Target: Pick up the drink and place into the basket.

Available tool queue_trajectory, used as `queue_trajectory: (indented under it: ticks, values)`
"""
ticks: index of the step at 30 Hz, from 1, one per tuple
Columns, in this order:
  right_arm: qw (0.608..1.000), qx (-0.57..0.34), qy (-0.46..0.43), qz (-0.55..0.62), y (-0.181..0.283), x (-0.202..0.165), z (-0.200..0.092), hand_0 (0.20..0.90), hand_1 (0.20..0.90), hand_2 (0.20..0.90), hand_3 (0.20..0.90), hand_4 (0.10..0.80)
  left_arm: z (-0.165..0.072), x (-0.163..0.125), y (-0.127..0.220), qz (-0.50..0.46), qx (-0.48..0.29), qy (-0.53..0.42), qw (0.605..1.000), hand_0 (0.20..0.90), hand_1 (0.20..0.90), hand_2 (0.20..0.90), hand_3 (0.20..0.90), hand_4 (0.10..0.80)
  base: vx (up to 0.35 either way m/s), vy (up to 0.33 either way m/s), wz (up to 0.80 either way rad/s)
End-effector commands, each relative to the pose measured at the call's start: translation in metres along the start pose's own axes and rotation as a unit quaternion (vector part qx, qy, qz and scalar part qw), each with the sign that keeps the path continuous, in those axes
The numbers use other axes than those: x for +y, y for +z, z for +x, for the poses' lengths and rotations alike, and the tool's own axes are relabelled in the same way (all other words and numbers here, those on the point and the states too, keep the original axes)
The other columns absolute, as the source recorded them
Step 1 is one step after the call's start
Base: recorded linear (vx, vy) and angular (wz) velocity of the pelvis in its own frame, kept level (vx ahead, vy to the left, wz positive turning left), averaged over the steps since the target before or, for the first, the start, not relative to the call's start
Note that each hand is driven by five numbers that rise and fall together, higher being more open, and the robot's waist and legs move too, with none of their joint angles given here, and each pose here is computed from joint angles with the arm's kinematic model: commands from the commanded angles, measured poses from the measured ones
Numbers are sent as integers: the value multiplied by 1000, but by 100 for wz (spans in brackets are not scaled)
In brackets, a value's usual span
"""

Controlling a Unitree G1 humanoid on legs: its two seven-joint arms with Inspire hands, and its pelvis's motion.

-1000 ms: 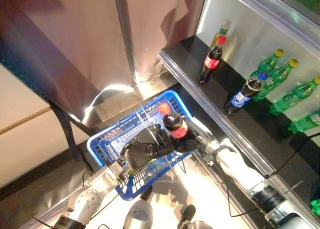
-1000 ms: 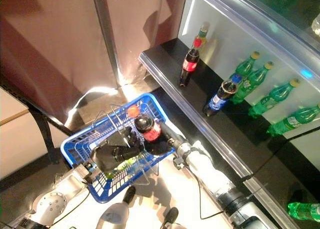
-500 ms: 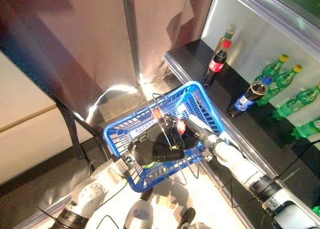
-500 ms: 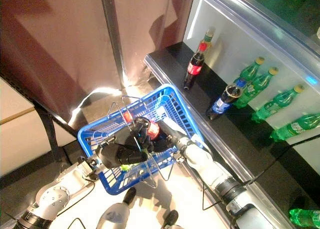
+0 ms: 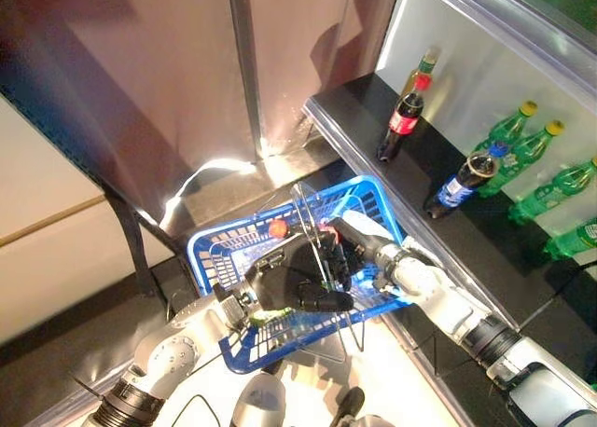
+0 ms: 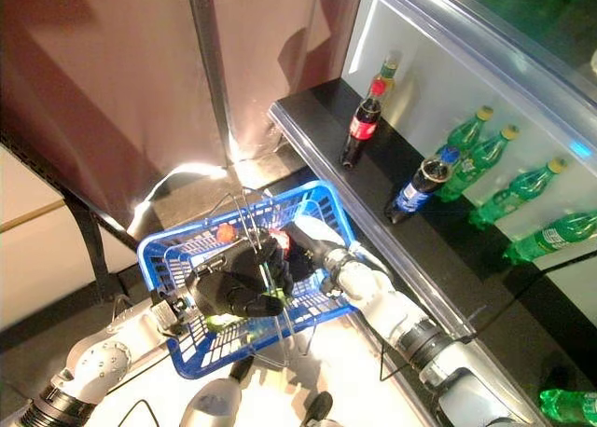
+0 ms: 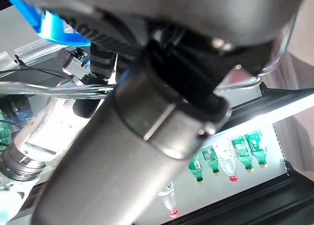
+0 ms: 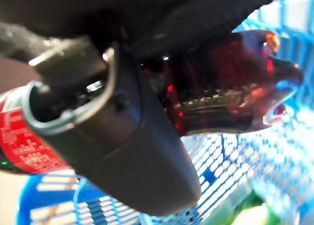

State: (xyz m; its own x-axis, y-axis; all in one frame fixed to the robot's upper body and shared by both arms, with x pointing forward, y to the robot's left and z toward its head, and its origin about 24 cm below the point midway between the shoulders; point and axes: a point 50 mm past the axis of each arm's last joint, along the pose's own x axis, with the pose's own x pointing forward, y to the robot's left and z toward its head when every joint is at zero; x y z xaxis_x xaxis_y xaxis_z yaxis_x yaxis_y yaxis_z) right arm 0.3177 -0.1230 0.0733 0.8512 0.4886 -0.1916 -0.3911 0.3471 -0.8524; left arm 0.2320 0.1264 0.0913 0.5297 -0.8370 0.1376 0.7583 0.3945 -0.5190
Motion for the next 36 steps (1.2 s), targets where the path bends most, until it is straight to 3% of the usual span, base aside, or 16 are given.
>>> queue_trajectory:
  ticks: [1,8,29,30,31,33,35,36]
  values:
    - [988,-107,-45,-103,47,-33,16,300,300,300,200,100,41,-92,57,71,-161,-330,928,300,300,300,200,100,0,0,0]
    - [984,-83,-28,-153,41,-28,25,300,300,300,200,100,47,-100,56,78,-157,-354,919,300,300,300,200,100,0,0,0]
    - [989,-24,19,-143,29,-1,42,300,300,300,200,100,56,-112,56,91,-152,-387,905,300,300,300,200,100,0,1,1]
    - [989,-19,20,-143,27,-1,42,335,335,335,241,141,56,-112,56,90,-152,-388,905,300,300,300,200,100,0,0,0]
    - [990,-14,22,-142,26,-1,42,434,434,434,356,256,56,-112,56,91,-151,-389,904,300,300,300,200,100,0,0,0]
    - [990,3,28,-141,22,3,44,742,742,742,716,616,56,-113,56,90,-150,-392,903,300,300,300,200,100,0,0,0]
    - [990,7,31,-140,21,5,45,900,900,900,900,800,56,-114,56,90,-149,-393,903,300,300,300,200,100,0,0,0]
    - [990,10,32,-140,20,5,45,900,900,900,900,800,57,-114,56,90,-149,-394,903,300,300,300,200,100,0,0,0]
